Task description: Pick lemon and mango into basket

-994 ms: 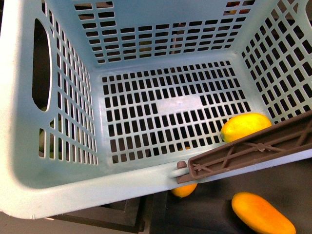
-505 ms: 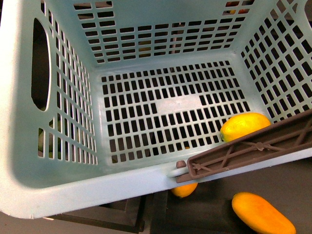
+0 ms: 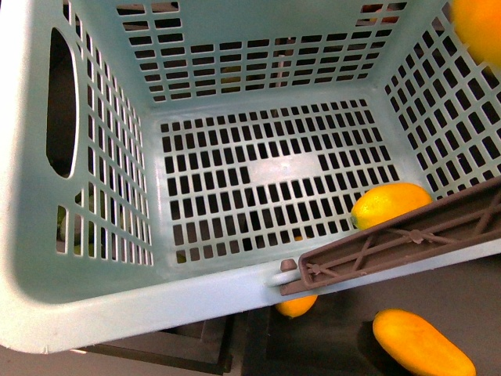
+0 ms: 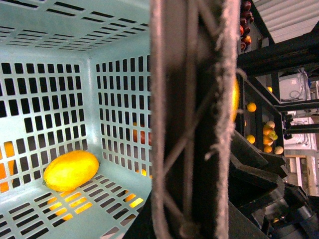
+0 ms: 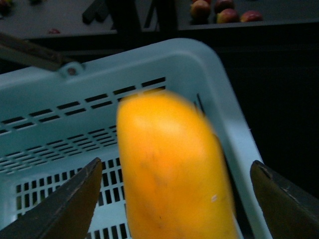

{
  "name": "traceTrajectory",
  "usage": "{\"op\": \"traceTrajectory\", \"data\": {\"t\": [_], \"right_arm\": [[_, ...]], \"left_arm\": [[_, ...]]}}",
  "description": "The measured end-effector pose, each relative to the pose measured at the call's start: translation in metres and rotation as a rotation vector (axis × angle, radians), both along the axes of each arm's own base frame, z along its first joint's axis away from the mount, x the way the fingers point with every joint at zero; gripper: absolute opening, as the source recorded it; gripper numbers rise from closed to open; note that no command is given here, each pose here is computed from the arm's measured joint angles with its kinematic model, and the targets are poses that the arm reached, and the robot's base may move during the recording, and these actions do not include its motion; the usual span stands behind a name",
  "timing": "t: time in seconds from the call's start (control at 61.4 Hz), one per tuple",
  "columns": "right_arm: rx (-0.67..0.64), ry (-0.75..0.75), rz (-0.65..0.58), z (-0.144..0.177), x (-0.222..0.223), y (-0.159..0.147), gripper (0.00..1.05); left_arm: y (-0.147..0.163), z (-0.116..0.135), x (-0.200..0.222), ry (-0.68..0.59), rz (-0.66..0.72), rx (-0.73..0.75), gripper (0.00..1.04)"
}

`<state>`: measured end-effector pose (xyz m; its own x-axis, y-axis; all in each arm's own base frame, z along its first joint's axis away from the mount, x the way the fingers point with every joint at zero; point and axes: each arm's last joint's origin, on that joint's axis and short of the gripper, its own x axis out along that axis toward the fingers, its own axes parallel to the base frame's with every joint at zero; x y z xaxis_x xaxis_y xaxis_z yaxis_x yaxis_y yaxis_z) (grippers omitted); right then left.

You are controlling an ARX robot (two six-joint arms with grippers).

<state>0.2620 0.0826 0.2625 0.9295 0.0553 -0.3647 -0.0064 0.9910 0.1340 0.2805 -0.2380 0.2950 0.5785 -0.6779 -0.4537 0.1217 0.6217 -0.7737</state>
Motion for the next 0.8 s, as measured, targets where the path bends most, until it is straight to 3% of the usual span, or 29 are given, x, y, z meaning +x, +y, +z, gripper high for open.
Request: {"op": "traceTrajectory", "data": {"t": [0.049, 0.179, 0.326, 0.391, 0.489, 0.798], "right_arm": [[0.005, -0.005, -0.032, 0.002, -0.001, -0.003, 0.97], [0.01, -0.031, -0.186, 0.012, -0.011, -0.023, 0.96], [0.029, -0.079, -0.21, 0.019, -0.019, -0.031, 0.95], [0.024, -0.225, -0.085, 0.01, -0.022, -0.034, 0.83], [-0.047, -0.343, -0.033, -0.008, -0.037, -0.042, 0.67], [-0.117, -0.362, -0.031, -0.047, -0.075, -0.063, 0.17]], "left_arm": [[0.0, 0.0, 0.0, 0.0, 0.0, -0.001, 0.05], [0.0, -0.001, 0.0, 0.006, -0.001, 0.0, 0.05], [0.0, -0.002, 0.0, 0.0, 0.008, 0.007, 0.05], [0.0, -0.002, 0.0, -0.001, 0.004, 0.008, 0.05], [0.0, -0.002, 0.0, 0.004, 0.002, 0.003, 0.05], [0.0, -0.002, 0.0, 0.005, -0.003, 0.002, 0.05]]}}
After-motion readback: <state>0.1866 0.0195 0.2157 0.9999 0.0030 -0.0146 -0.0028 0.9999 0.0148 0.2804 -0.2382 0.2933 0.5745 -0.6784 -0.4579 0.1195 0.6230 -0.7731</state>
